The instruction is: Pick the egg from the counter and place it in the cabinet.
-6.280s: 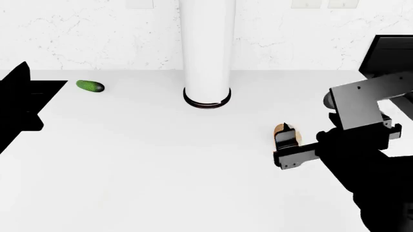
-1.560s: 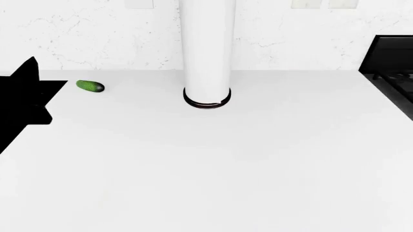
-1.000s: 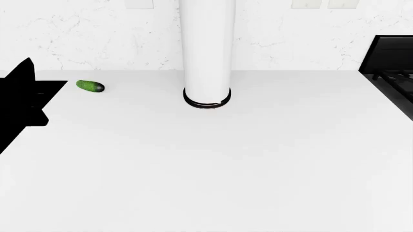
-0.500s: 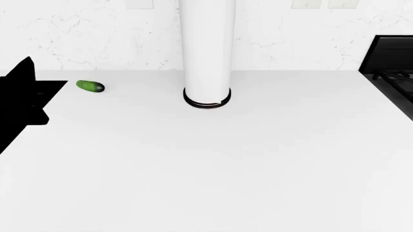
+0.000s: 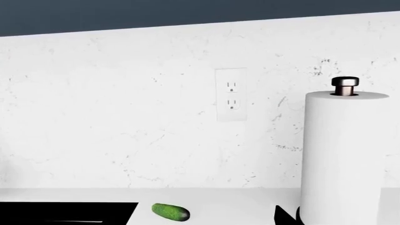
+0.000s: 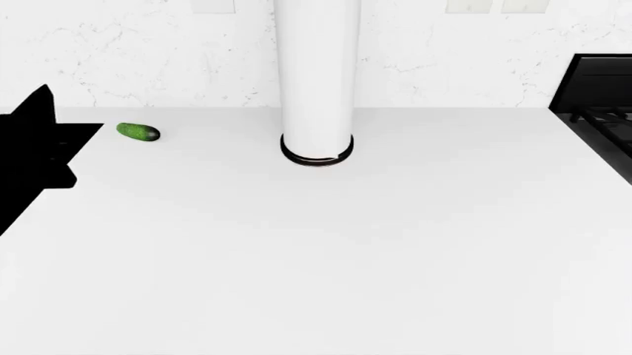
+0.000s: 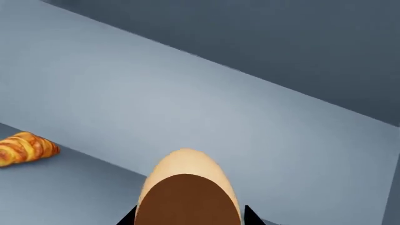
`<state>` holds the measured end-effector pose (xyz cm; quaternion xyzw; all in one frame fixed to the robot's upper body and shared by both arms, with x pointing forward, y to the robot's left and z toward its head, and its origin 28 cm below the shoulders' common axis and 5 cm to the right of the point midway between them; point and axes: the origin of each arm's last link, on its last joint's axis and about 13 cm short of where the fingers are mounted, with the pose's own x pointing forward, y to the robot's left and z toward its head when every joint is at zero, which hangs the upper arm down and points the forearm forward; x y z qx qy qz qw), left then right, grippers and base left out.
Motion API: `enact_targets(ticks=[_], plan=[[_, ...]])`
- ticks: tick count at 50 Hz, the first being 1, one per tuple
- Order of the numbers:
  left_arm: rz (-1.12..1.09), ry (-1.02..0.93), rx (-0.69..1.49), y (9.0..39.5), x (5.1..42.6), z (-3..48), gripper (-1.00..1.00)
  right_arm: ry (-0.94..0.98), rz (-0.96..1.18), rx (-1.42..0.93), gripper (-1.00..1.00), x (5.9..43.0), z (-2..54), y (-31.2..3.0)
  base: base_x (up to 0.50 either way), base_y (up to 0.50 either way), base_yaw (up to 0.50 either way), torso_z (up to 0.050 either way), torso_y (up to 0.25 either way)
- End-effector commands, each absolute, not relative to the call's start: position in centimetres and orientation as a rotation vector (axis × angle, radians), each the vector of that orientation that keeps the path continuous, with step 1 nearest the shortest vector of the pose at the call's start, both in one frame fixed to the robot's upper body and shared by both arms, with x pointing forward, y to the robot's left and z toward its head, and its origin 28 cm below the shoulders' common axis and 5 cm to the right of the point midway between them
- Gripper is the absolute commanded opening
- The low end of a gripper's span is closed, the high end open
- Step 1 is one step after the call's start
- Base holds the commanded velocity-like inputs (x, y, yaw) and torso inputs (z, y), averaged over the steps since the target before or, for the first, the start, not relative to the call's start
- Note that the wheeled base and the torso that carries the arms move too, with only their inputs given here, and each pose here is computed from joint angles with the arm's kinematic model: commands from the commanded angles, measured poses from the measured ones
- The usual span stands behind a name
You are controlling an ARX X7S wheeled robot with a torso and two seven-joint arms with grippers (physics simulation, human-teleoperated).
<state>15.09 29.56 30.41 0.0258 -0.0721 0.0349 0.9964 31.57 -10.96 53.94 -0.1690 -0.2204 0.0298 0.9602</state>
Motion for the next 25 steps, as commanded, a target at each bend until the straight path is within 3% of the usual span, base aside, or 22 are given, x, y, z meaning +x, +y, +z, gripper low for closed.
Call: enact_targets(ticks=[1,14,25], plan=[[0.073,-0.145,0.048,29.7,15.1,30.3,1.00,0.143,0.164,-0.344,1.00,35.0,45.7,-11.2,0.01,0.00,0.00,0.000,0.000],[0.073,-0.145,0.048,29.7,15.3,30.2,1.00,0.110,0.151,-0.357,1.00,34.8,46.2,-11.1,0.00,0.00,0.00,0.000,0.000],[0.079,-0.152,0.047,29.8,15.2,30.4,1.00,-0.051,0.155,-0.339,1.00,32.2,48.8,-11.0,0.00,0.00,0.00,0.000,0.000]])
